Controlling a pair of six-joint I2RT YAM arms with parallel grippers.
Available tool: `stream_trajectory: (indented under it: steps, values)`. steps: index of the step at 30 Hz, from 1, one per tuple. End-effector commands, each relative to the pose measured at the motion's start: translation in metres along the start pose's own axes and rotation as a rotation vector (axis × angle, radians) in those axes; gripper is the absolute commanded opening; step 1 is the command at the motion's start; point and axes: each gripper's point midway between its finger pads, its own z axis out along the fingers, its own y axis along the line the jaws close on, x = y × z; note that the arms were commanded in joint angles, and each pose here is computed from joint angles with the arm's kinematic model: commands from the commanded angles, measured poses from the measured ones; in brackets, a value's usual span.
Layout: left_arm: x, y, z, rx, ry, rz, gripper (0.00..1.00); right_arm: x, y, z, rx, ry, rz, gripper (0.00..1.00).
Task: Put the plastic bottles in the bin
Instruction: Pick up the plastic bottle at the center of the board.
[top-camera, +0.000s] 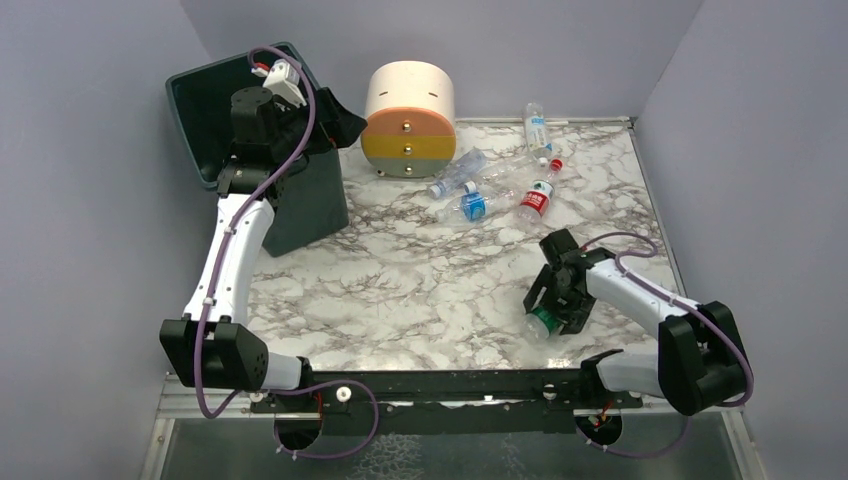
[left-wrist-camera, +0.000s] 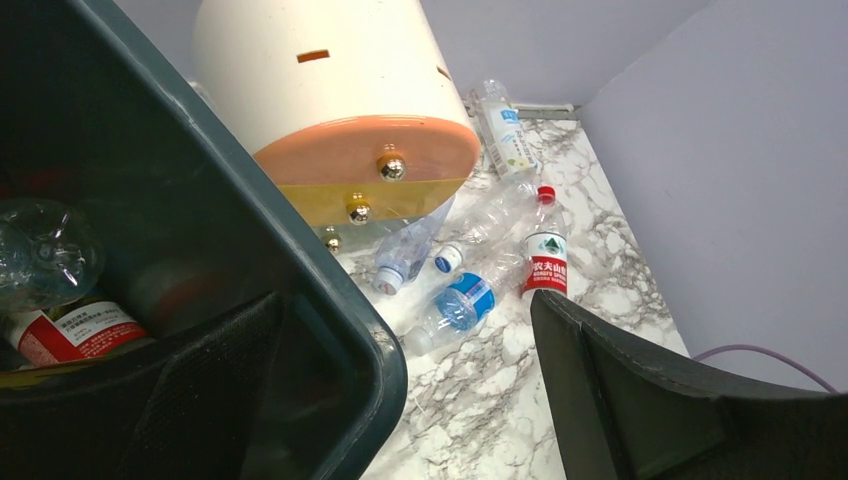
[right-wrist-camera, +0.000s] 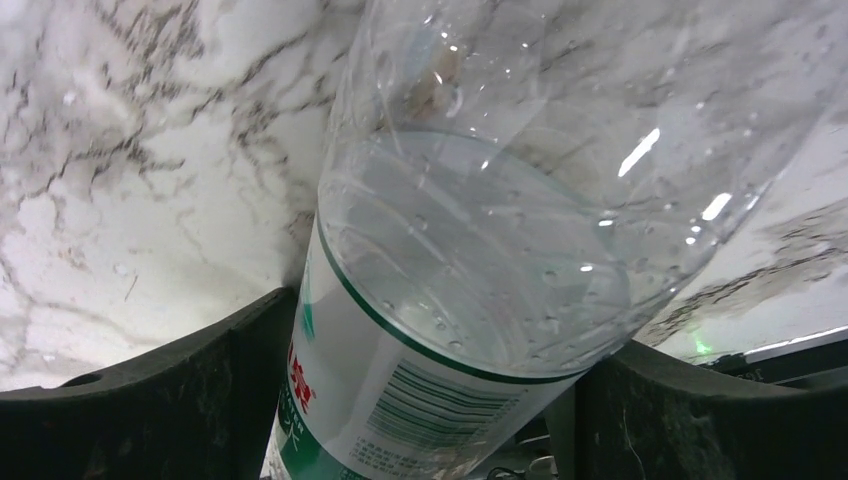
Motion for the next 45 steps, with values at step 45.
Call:
stream_trajectory:
  steps: [45]
  values:
    - [-0.072, -0.031, -0.023, -0.085, -0.086, 0.242, 0.99, -0.053, 0.173, -0.179, -0.667, -0.522, -0.526, 0.54]
